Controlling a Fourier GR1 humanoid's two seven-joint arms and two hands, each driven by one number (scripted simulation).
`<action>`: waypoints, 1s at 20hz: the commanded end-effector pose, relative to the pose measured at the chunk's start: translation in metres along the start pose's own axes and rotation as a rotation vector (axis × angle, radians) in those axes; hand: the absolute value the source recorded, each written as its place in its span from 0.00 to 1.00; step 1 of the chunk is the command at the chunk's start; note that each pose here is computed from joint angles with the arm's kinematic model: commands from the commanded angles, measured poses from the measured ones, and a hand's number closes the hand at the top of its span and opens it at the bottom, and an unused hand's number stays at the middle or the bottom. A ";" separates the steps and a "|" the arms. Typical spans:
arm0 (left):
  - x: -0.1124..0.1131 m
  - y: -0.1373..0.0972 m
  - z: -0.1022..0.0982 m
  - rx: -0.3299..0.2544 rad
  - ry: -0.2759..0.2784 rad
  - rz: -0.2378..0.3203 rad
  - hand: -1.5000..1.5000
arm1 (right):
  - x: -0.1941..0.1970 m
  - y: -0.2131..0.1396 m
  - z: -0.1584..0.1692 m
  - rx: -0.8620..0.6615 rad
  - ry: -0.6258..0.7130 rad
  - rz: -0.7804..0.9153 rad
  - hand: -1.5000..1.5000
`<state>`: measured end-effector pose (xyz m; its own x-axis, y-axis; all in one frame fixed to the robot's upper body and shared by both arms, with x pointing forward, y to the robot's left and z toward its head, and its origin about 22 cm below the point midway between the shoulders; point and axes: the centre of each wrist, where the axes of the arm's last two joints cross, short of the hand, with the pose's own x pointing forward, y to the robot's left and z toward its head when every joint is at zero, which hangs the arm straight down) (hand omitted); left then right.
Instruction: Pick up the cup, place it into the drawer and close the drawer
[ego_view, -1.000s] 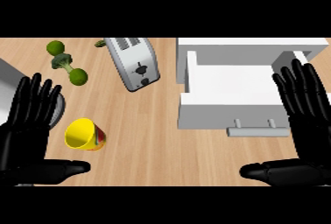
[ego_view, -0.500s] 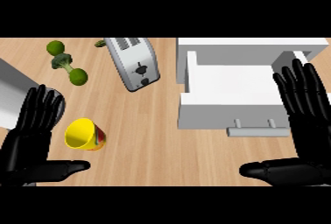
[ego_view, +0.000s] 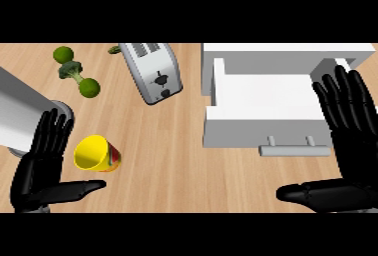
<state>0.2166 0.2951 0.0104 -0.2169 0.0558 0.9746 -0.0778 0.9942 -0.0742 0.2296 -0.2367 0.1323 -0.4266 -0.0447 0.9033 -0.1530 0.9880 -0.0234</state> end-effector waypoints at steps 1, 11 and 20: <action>-0.017 0.013 0.003 0.013 0.019 -0.014 0.00 | -0.008 0.009 0.011 -0.010 -0.012 0.021 0.00; -0.059 0.035 -0.003 0.006 0.067 -0.012 0.00 | 0.010 -0.015 -0.004 0.010 0.001 -0.003 0.00; -0.106 0.033 0.012 0.040 0.087 -0.002 0.00 | -0.007 -0.016 0.006 0.017 0.006 -0.010 0.00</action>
<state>0.2256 0.3260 -0.0760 -0.1487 0.0561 0.9873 -0.1116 0.9911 -0.0731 0.2302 -0.2405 0.1345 -0.4239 -0.0477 0.9045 -0.1595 0.9869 -0.0227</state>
